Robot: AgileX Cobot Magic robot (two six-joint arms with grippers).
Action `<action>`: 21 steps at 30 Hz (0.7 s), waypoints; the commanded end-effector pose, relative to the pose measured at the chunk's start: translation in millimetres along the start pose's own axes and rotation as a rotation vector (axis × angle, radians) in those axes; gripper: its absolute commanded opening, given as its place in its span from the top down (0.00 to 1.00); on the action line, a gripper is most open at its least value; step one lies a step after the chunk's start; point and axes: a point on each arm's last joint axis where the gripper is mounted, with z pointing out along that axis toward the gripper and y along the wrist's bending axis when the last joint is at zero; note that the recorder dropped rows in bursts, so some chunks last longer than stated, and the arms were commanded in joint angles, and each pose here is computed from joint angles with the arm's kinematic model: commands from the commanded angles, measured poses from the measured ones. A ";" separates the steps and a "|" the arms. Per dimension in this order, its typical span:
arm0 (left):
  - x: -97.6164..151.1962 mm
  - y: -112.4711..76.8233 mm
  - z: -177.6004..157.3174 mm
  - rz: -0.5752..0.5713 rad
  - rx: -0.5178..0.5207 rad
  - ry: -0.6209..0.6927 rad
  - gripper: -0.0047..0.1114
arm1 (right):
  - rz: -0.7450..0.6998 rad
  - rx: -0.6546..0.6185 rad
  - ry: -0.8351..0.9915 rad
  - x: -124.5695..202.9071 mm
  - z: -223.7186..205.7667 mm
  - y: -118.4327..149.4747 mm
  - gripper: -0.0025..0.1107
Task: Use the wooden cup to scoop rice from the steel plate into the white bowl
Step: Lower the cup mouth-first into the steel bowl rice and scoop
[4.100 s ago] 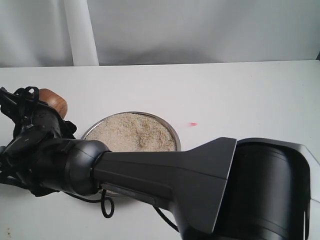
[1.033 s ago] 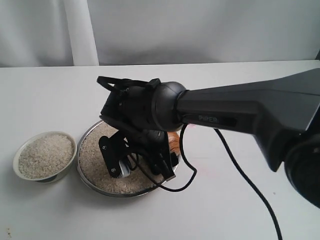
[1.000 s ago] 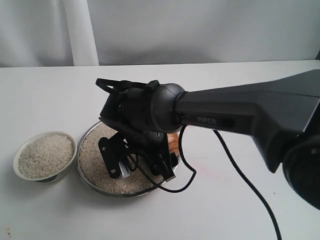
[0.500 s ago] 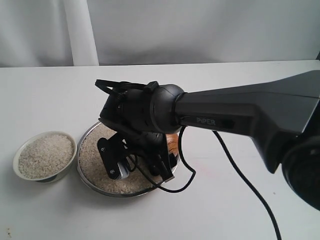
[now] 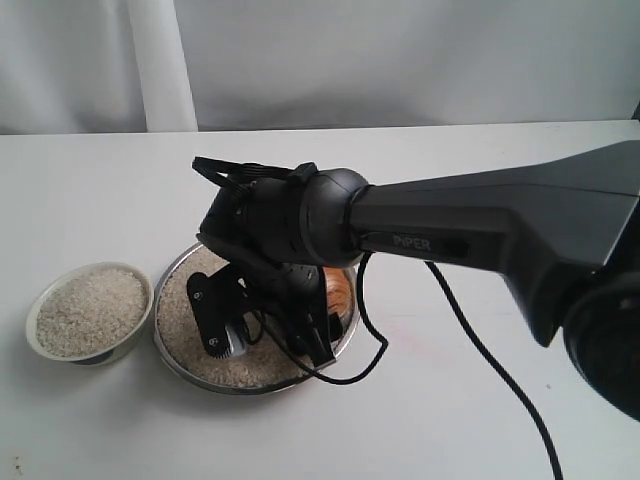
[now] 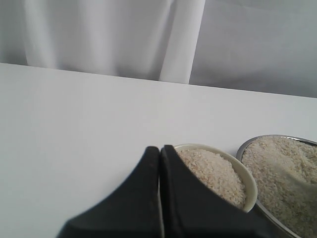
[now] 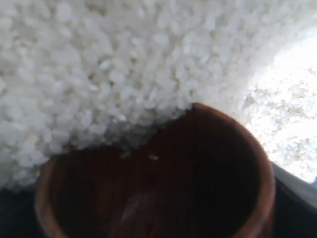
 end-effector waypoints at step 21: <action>0.1 -0.2 0.2 -0.005 0.003 -0.003 0.96 | 0.145 0.090 -0.198 -18.6 -0.7 -8.4 0.98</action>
